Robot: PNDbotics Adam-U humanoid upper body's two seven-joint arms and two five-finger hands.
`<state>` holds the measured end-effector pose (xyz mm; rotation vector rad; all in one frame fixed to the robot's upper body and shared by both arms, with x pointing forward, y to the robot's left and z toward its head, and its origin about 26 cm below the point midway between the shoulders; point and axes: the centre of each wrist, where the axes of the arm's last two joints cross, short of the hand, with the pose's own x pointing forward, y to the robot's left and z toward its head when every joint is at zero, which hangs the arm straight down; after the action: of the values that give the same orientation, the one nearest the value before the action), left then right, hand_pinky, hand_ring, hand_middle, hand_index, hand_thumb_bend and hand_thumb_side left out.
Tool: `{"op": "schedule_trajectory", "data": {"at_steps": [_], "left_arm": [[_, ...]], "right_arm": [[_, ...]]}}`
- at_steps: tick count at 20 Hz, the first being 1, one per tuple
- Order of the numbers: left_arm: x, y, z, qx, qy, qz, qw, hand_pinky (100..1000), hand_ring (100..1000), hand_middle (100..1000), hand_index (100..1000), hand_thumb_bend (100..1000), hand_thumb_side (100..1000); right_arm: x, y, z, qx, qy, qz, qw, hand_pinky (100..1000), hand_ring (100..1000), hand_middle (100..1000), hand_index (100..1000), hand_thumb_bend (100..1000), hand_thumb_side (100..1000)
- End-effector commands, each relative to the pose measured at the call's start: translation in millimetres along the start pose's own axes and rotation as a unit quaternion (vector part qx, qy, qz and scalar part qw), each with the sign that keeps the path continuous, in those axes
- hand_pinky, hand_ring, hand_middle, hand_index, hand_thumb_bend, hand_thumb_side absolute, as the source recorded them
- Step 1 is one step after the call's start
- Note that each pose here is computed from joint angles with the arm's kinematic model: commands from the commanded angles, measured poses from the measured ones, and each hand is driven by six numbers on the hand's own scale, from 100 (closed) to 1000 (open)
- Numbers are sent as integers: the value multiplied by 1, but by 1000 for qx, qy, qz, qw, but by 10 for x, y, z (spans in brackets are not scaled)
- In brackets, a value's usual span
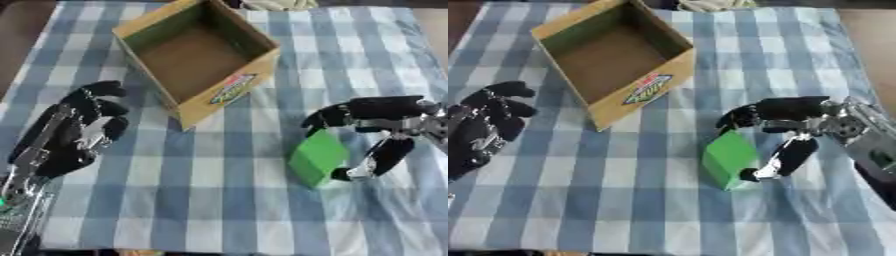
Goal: Pick up objects on the table and place them in the box.
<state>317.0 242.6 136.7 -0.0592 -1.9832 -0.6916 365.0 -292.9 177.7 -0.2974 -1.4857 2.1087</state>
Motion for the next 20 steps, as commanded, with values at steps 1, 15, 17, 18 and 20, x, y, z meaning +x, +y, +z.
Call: {"op": "schedule_trajectory", "data": {"at_steps": [1, 15, 17, 18, 20], "left_arm": [[61, 50, -22, 0, -11, -8, 1000, 780, 691, 757, 867, 511, 548], [48, 60, -3, -1, -7, -11, 1000, 781, 691, 757, 866, 512, 549], [45, 58, 0, -2, -6, -11, 1000, 781, 691, 757, 866, 512, 549], [44, 57, 0, -3, -6, -11, 1000, 781, 691, 757, 866, 512, 549], [46, 52, -4, -5, -7, -10, 1000, 780, 691, 757, 866, 512, 549]], "right_arm": [[2, -109, 71, 9, -9, 27, 1000, 864, 904, 897, 662, 312, 536], [189, -675, 347, -71, -10, 75, 995, 869, 900, 885, 533, 342, 459], [214, -800, 394, -87, -8, 85, 993, 869, 899, 884, 531, 348, 449], [225, -861, 414, -94, -7, 91, 991, 871, 900, 886, 527, 351, 446], [222, -974, 447, -106, 0, 101, 989, 873, 900, 885, 527, 368, 432]]}}
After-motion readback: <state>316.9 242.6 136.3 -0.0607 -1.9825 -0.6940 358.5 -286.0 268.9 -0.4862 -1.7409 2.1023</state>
